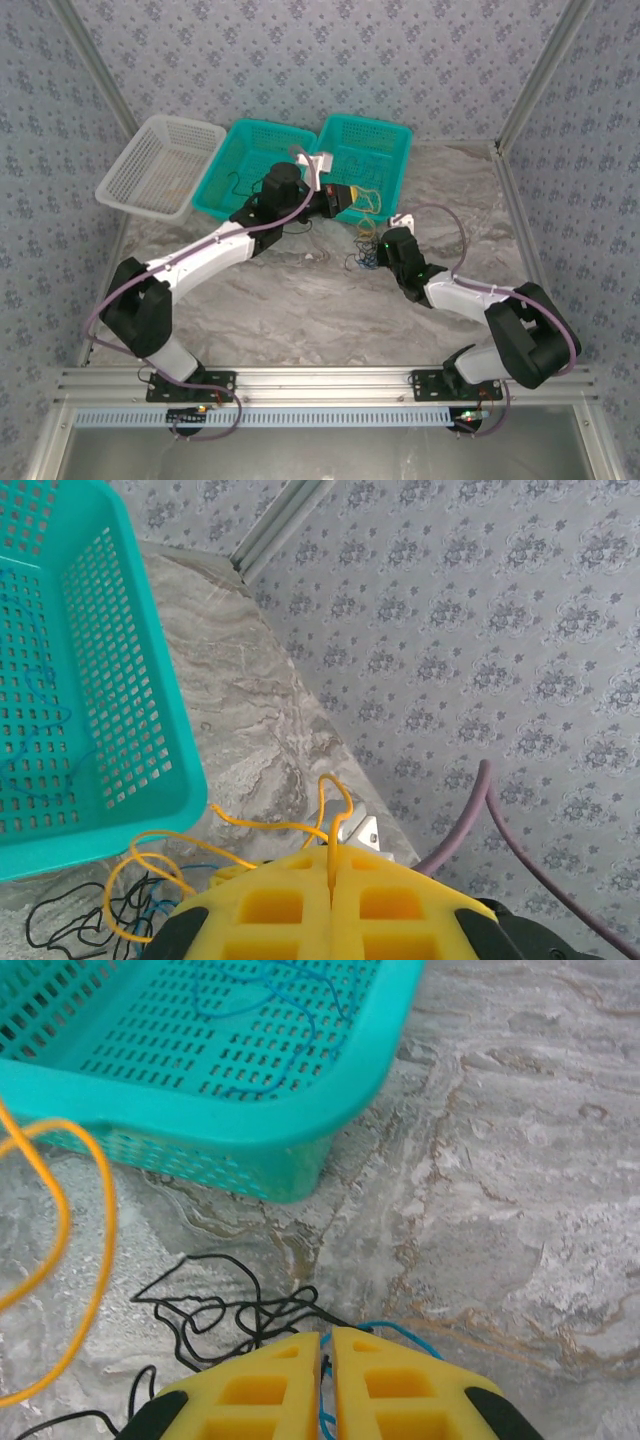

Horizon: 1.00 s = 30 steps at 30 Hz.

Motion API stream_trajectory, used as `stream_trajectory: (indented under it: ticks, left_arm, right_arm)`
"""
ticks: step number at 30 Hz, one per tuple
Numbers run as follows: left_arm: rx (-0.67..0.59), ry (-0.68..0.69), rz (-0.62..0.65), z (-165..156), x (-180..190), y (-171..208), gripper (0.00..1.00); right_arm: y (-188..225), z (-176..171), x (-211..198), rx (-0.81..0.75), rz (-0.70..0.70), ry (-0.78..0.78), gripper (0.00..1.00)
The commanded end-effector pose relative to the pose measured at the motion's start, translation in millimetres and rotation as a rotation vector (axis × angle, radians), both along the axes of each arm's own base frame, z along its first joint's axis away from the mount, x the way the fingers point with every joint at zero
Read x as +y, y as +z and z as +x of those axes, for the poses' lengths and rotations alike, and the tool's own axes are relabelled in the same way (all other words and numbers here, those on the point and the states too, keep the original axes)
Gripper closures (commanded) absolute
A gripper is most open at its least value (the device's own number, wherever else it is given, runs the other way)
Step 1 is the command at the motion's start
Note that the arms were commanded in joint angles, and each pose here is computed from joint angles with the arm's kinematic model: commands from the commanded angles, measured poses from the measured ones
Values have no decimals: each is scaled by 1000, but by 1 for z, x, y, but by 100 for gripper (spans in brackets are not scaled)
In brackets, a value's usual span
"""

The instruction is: Untangle the cables

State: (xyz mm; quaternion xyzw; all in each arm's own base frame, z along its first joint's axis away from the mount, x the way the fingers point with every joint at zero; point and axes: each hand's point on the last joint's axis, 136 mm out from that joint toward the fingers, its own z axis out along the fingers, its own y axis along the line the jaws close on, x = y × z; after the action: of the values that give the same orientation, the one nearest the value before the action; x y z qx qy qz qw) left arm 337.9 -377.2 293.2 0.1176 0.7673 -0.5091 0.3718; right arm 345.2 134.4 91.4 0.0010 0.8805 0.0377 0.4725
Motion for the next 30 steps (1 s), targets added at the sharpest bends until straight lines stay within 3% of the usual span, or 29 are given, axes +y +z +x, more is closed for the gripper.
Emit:
stream_trajectory:
  ticks: [1, 13, 20, 22, 25, 29, 30]
  left_arm:
    - [-54, 46, 24, 2, 17, 11, 100]
    - [-77, 105, 49, 5, 37, 15, 100]
    - [-86, 134, 64, 8, 46, 18, 100]
    - [-93, 154, 79, 10, 52, 19, 100]
    - [-98, 173, 95, 12, 60, 20, 100]
    - [-109, 211, 123, 14, 73, 23, 100]
    - [-112, 224, 130, 15, 77, 24, 100]
  right_arm:
    - [-11, -5, -12, 34, -21, -58, 86]
    - [-16, -7, -20, 53, -27, -91, 88]
    - [-9, -7, -1, 29, 42, 7, 83]
    - [-3, -7, 3, 20, 65, 21, 79]
    - [7, -8, 3, 9, 95, 13, 64]
    - [22, -11, 2, 4, 145, -2, 40]
    - [24, -12, 2, 0, 155, -7, 29]
